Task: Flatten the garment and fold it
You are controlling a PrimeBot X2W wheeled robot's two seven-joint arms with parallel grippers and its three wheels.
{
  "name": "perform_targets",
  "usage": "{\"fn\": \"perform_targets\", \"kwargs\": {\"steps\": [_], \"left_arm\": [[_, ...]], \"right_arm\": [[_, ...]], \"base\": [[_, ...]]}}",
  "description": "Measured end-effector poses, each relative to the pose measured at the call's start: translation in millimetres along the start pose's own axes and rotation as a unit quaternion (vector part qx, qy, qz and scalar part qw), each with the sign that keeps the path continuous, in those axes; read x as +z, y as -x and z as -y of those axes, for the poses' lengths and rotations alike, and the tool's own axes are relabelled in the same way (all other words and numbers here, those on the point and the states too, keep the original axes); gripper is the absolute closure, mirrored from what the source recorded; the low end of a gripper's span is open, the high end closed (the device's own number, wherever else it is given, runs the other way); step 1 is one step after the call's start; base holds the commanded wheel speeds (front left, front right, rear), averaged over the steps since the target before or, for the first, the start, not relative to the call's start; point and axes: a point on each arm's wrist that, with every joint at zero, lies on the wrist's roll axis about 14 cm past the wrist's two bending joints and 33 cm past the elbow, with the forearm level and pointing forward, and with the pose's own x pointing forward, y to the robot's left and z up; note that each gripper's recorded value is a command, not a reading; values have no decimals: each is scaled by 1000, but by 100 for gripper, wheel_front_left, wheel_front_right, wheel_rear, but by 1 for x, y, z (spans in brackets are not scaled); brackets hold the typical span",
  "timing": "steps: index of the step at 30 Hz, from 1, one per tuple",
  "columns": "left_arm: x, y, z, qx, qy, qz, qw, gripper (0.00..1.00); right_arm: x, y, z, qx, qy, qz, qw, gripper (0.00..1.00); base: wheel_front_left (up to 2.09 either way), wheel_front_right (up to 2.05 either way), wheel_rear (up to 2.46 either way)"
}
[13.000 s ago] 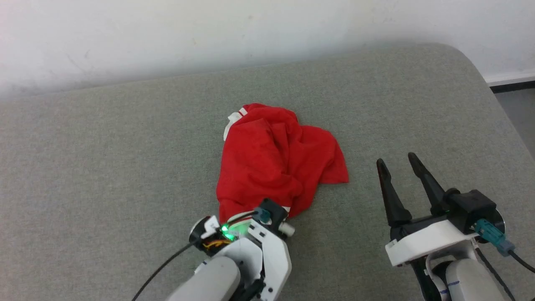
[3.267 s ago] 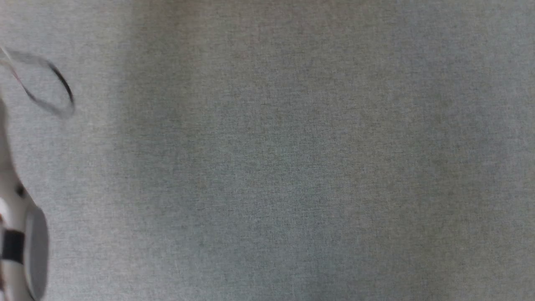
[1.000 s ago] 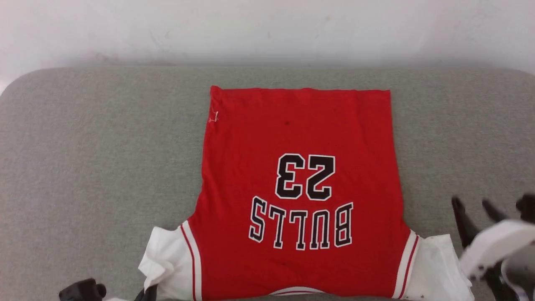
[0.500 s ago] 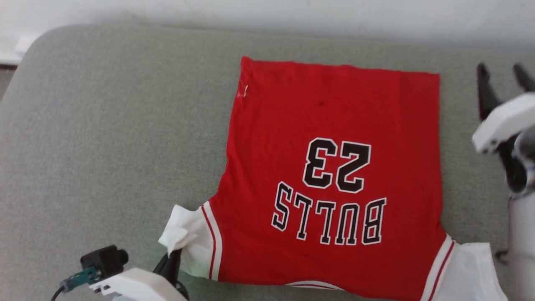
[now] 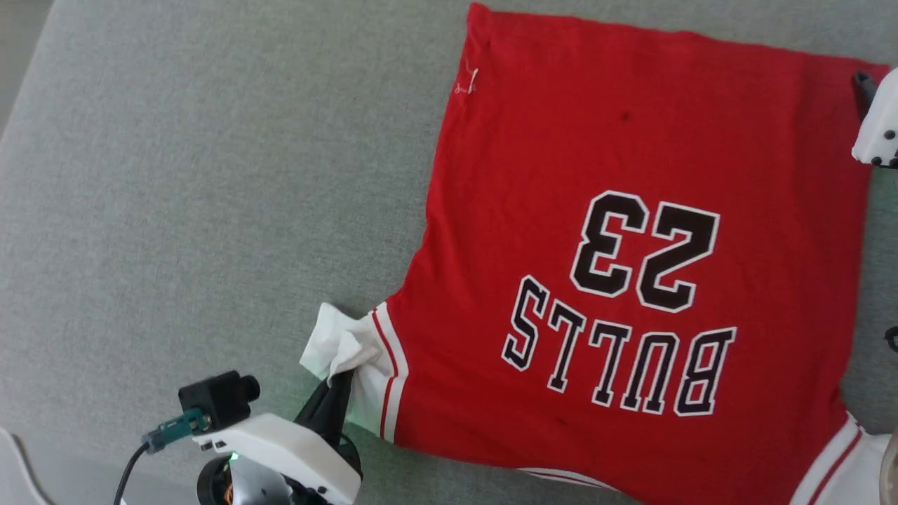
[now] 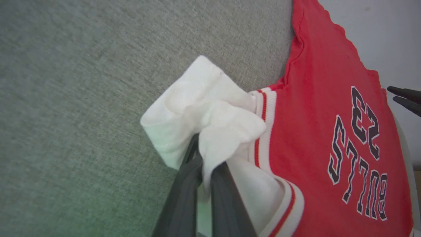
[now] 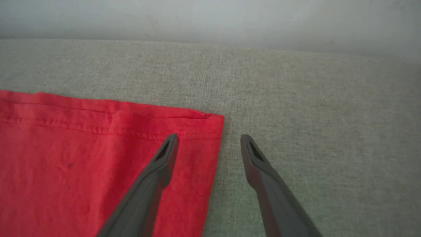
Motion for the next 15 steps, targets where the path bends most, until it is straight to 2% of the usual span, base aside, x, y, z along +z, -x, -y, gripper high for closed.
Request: {"fn": "perform_targets", "kwargs": {"steps": [4,5,6,7,9,10,11,15], "left_arm": [[-1,-4,-5,9,0,0,1000,100],[-2,-5,-5,10,1,0,1000,100],[-2,-6,-6,11,1,0,1000,100],[-1,-6,-6,12,3,3,1000,100],[0,-7,-7,12,5,6,1000,100],[0,-8,-7,13,5,6,1000,100],[0,-8,-7,13,5,6,1000,100],[2,-8,-6,10,5,11,1000,100]], "right_arm": [[-21,-18,-7,2,4,-66,998,0],[-21,-21,-7,0,5,-73,997,19],[-21,-23,-6,-2,3,-79,997,19],[-21,-25,-6,-3,-2,-86,996,49],[-23,-27,-5,-6,-7,-96,995,68],[-22,-27,-4,-9,-3,-97,995,90],[-20,-26,-4,-10,-4,-93,996,100],[-13,-19,-7,-5,-19,-42,999,100]], "base": [[0,0,0],[0,0,0],[0,0,0],[0,0,0],[0,0,0],[0,0,0],[0,0,0],[0,0,0]]}}
